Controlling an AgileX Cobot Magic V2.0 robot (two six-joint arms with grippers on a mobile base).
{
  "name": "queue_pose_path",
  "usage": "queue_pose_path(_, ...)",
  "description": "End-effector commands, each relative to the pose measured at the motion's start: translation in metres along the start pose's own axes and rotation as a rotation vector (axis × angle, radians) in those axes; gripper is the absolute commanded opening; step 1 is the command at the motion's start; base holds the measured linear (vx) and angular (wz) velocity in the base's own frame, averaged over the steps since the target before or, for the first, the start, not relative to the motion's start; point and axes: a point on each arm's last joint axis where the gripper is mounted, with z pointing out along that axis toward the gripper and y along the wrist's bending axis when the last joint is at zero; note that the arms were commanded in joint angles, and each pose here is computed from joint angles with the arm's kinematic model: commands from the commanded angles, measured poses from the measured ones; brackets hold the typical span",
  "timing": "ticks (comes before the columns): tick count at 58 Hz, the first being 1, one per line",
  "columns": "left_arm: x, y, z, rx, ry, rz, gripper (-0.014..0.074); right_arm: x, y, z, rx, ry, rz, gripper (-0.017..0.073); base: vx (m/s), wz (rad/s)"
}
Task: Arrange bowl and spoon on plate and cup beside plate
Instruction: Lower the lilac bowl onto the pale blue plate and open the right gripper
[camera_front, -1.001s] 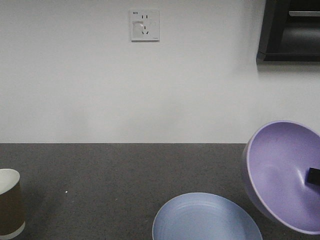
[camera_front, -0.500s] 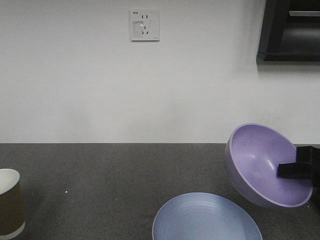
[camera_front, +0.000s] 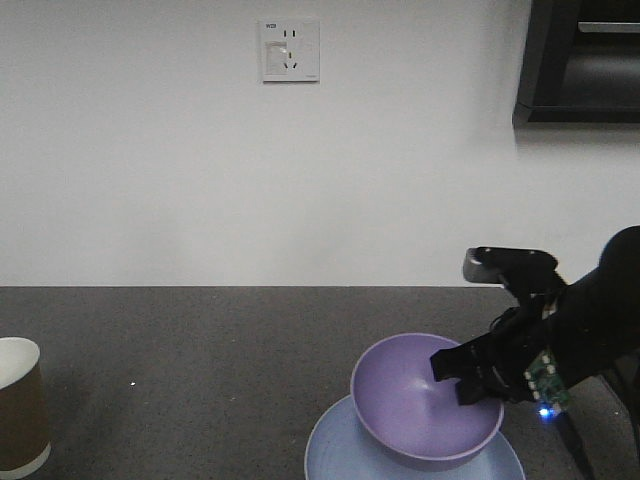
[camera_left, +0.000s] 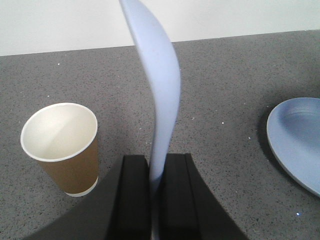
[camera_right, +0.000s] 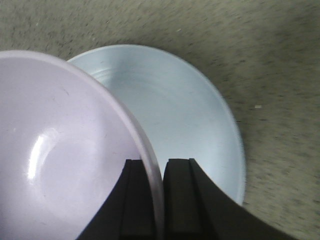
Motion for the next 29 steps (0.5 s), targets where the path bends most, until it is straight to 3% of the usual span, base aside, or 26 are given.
queue_pose_path(1, -0.013, -0.002, -0.007, 0.013, -0.095, -0.017, 0.0, -0.017, 0.003, -0.004, -0.015, -0.096, 0.011, -0.0007, 0.0, 0.0)
queue_pose_path(17, -0.011, -0.002, -0.007, 0.014, -0.076, -0.016, 0.0, -0.019, -0.004, 0.037, -0.009, -0.031, 0.034, -0.0007, 0.0, 0.0)
queue_pose_path(29, -0.01, -0.003, -0.007, 0.016, -0.068, -0.018, 0.0, -0.022, -0.004, 0.043, -0.014, -0.059, 0.033, -0.0005, 0.0, 0.0)
